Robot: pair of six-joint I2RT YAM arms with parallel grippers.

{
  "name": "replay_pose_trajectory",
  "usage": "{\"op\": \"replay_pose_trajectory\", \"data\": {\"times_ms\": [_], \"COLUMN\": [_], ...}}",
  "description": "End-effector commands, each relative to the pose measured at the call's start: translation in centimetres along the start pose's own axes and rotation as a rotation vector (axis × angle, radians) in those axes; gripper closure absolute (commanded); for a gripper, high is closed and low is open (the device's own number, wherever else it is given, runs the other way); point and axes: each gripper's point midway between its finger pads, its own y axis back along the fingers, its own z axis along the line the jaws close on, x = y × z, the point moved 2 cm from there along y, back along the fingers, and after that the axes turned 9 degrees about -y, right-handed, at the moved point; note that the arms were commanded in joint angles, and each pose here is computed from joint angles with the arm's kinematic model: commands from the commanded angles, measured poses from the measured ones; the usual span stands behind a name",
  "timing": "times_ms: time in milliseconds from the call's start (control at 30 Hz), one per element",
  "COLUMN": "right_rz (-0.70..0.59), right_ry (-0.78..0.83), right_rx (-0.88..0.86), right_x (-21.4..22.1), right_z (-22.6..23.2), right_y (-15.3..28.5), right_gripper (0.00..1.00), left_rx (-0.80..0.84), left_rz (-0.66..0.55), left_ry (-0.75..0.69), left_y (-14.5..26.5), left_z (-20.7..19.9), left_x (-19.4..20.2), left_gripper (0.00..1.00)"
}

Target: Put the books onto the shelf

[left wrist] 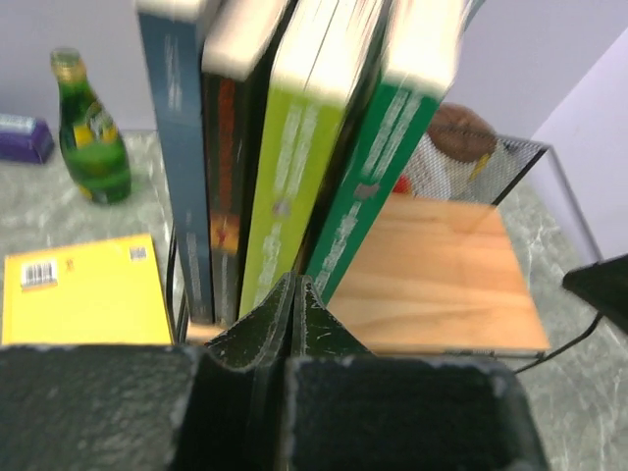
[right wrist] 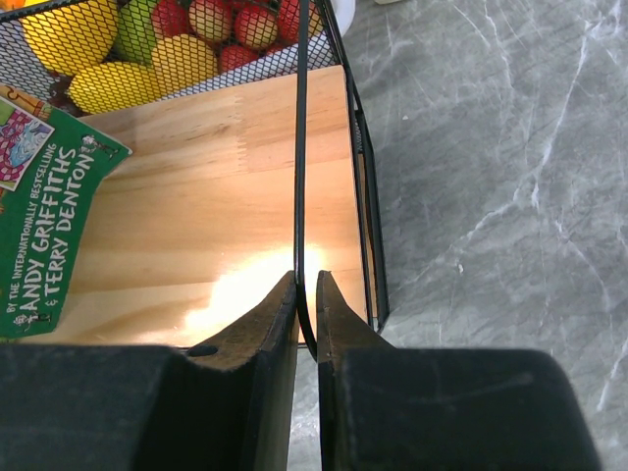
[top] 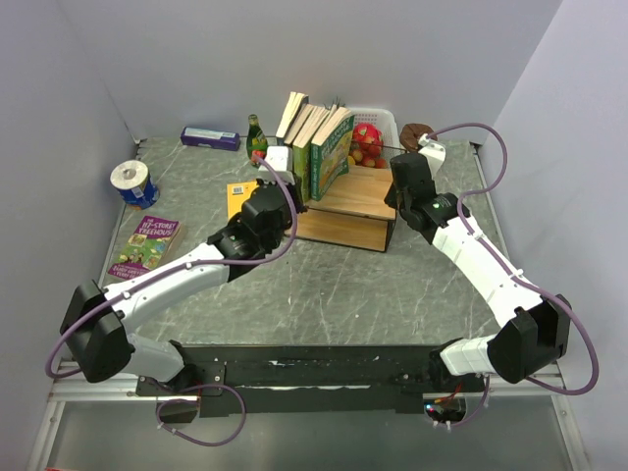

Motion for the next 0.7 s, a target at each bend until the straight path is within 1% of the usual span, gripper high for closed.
{"op": "replay_pose_trajectory", "data": {"times_ms": [0,33,67,100,133,200,233,300,333,367,400,433,500,533,567,600,633,667], "right_rz": [0.032,0.034,0.038,0.029,0.027,-0.005,-0.012,-0.049,-0.058,-0.077,-0.089,-0.092,-0.119,-0.123,-0.132,-0.139,-0.135,-0.143], "right_ry": [-0.054,-0.053,-0.049,-0.050,-0.051,-0.055,-0.055,-0.062,-0.066,-0.077,-0.083,-0.090,-0.110,-0.117,-0.126,-0.134,-0.138,-0.152], "right_rx": [-0.059,-0.061,-0.060,-0.050,-0.042,-0.049,-0.051,-0.056,-0.061,-0.080,-0.089,-0.105,-0.140,-0.154,-0.171,-0.181,-0.205,-0.230], "right_x": [0.2,0.3,0.4,0.2,0.1,-0.8,-1.1,-2.6,-3.1,-4.0,-4.6,-5.0,-6.4,-6.8,-7.5,-8.0,-8.2,-8.8], "right_z": [1.7,1.8,1.8,1.7,1.4,1.3,1.3,1.4,1.5,1.8,2.0,2.3,3.0,3.3,3.8,4.1,4.6,5.2], "right_y": [-0.1,-0.1,-0.1,0.0,0.2,0.9,1.1,2.2,2.6,3.4,3.8,4.2,5.4,5.8,6.3,6.6,6.8,7.0], "right_gripper": [1.00,1.00,1.00,1.00,0.97,0.86,0.73,0.62,0.55,0.52,0.50,0.47,0.46,0.45,0.45,0.45,0.45,0.45], "left_rx": [0.045,0.049,0.045,0.037,0.033,-0.021,-0.034,-0.108,-0.133,-0.169,-0.188,-0.207,-0.221,-0.253,-0.255,-0.258,-0.292,-0.299], "left_rz": [-0.224,-0.247,-0.261,-0.272,-0.294,-0.308,-0.312,-0.306,-0.303,-0.294,-0.279,-0.289,-0.240,-0.240,-0.230,-0.186,-0.175,-0.160], "left_ry": [0.054,0.043,-0.001,-0.013,-0.016,-0.015,-0.007,0.006,0.013,0.025,0.026,0.054,0.097,0.125,0.175,0.167,0.180,0.220], "left_y": [0.3,-0.1,-0.2,-0.2,-0.2,-0.1,0.2,0.6,1.3,1.7,1.9,2.8,2.9,3.1,2.9,2.9,2.5,2.3], "left_z": [-1.3,-2.1,-2.4,-2.8,-3.5,-2.9,-2.4,-0.9,0.1,0.9,1.6,3.1,4.5,6.5,7.2,8.0,9.8,10.4], "left_x": [-9.8,-11.8,-12.8,-13.7,-14.9,-15.6,-15.6,-15.3,-15.2,-14.9,-14.1,-14.9,-13.4,-13.7,-13.2,-11.8,-11.2,-10.4], "left_gripper": [0.94,0.93,0.93,0.91,0.90,0.89,0.88,0.87,0.87,0.88,0.87,0.87,0.86,0.86,0.86,0.86,0.86,0.87]}}
